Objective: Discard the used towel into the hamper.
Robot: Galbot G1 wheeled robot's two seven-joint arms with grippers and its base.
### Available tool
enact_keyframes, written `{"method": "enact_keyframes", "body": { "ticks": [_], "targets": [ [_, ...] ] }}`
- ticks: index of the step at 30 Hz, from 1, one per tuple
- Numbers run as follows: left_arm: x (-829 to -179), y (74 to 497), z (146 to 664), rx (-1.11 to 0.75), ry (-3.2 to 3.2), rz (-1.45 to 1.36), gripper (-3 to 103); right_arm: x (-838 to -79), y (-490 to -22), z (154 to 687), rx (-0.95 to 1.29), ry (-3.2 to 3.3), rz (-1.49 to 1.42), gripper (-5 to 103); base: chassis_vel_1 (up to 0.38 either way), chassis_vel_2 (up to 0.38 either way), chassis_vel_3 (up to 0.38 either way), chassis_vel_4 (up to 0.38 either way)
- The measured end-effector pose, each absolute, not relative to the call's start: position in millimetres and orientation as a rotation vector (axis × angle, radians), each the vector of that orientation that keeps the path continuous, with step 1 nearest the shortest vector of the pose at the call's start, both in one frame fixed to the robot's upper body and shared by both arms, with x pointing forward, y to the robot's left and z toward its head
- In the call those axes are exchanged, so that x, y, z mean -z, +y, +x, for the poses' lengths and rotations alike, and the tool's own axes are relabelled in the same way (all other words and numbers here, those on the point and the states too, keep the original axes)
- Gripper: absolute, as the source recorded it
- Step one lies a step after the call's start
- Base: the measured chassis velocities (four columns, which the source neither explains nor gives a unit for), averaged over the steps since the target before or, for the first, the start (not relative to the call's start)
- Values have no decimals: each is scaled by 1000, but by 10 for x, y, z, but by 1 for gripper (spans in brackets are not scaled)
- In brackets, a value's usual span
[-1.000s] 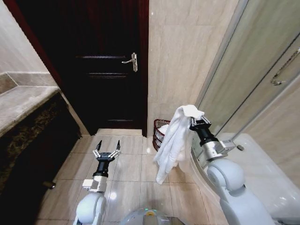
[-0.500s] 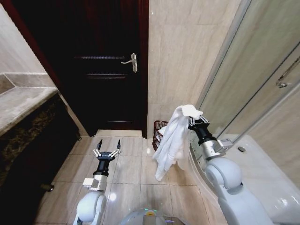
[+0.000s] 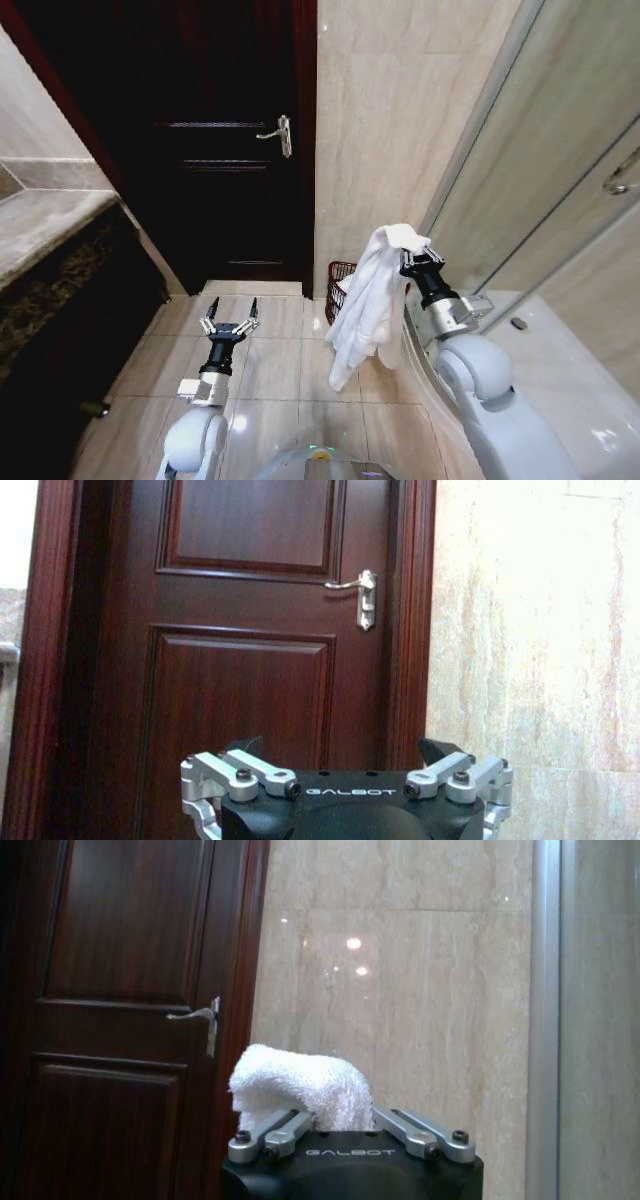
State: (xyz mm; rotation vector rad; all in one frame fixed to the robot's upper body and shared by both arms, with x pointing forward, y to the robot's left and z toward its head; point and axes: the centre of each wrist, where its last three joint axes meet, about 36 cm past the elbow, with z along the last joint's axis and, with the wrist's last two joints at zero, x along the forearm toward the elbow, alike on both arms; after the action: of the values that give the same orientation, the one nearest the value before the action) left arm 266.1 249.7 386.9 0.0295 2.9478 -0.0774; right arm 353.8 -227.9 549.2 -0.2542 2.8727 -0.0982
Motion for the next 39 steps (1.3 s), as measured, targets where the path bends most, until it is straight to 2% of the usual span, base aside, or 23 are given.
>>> {"method": "enact_keyframes", "body": {
  "ticks": [13, 25, 32, 39],
  "targets": [
    [-3825, 2490, 2657, 81, 2947, 25, 100, -5698, -2299, 3732, 63, 2826, -259, 9, -20, 24, 27, -19],
    [-3808, 2519, 2672, 74, 2941, -16, 100, -6356, -2519, 4643, 33, 2705, -328, 9, 0, 0, 0, 0],
    [-3787, 2485, 2700, 81, 2941, -22, 100, -6690, -2598, 5005, 24, 2660, -327, 9, 0, 0, 0, 0],
    [-3803, 2507, 2751, 76, 2933, -36, 100, -7227, -2822, 5344, 119, 2623, -288, 9, 0, 0, 0, 0]
  ]
}}
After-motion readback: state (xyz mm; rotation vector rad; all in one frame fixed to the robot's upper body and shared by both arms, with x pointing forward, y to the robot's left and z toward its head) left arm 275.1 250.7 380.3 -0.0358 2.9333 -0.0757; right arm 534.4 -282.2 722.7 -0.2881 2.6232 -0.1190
